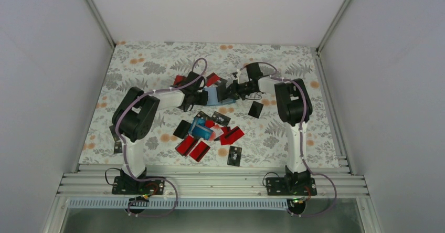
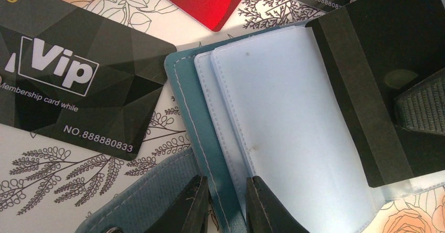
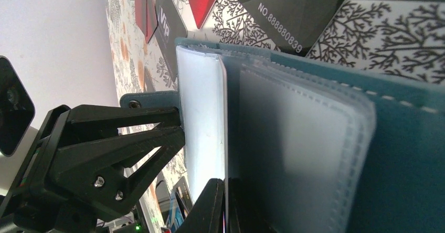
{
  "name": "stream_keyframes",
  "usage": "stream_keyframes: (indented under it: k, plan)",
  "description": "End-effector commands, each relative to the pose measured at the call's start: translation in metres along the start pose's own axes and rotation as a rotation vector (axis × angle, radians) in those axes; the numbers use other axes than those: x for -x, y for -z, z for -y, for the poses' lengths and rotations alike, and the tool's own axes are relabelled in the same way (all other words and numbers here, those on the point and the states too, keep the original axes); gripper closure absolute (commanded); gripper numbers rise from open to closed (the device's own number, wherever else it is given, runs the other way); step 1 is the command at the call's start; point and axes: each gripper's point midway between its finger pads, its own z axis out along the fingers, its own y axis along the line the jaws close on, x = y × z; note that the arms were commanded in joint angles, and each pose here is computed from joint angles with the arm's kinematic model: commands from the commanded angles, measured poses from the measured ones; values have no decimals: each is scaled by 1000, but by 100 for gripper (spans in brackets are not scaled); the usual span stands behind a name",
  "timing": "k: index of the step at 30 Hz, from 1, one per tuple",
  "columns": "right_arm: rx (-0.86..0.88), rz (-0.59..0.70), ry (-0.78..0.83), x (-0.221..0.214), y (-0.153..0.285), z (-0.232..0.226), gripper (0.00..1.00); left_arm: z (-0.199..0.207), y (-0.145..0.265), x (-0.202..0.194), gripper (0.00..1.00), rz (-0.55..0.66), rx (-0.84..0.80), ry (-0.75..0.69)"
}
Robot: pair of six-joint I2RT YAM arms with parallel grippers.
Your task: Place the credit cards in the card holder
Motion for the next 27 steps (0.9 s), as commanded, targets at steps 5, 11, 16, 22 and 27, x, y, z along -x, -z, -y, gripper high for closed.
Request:
stream_keyframes:
  k: [5,11,16,22,27]
  plan:
    - [16,-26,7,-1,-13,-2,96,-12,-9,-23,81,-70,25,13]
    - [24,-28,18,0,-15,-3,96,-12,-10,-25,81,-76,27,11]
    - [24,-28,14,-4,-16,-6,96,-12,-9,-24,81,-76,27,11]
    - [25,-23,-16,-8,-23,-7,96,-11,-7,-22,81,-80,24,15]
    - [21,-29,-37,-12,-30,-8,96,-10,-5,-21,81,-80,22,14]
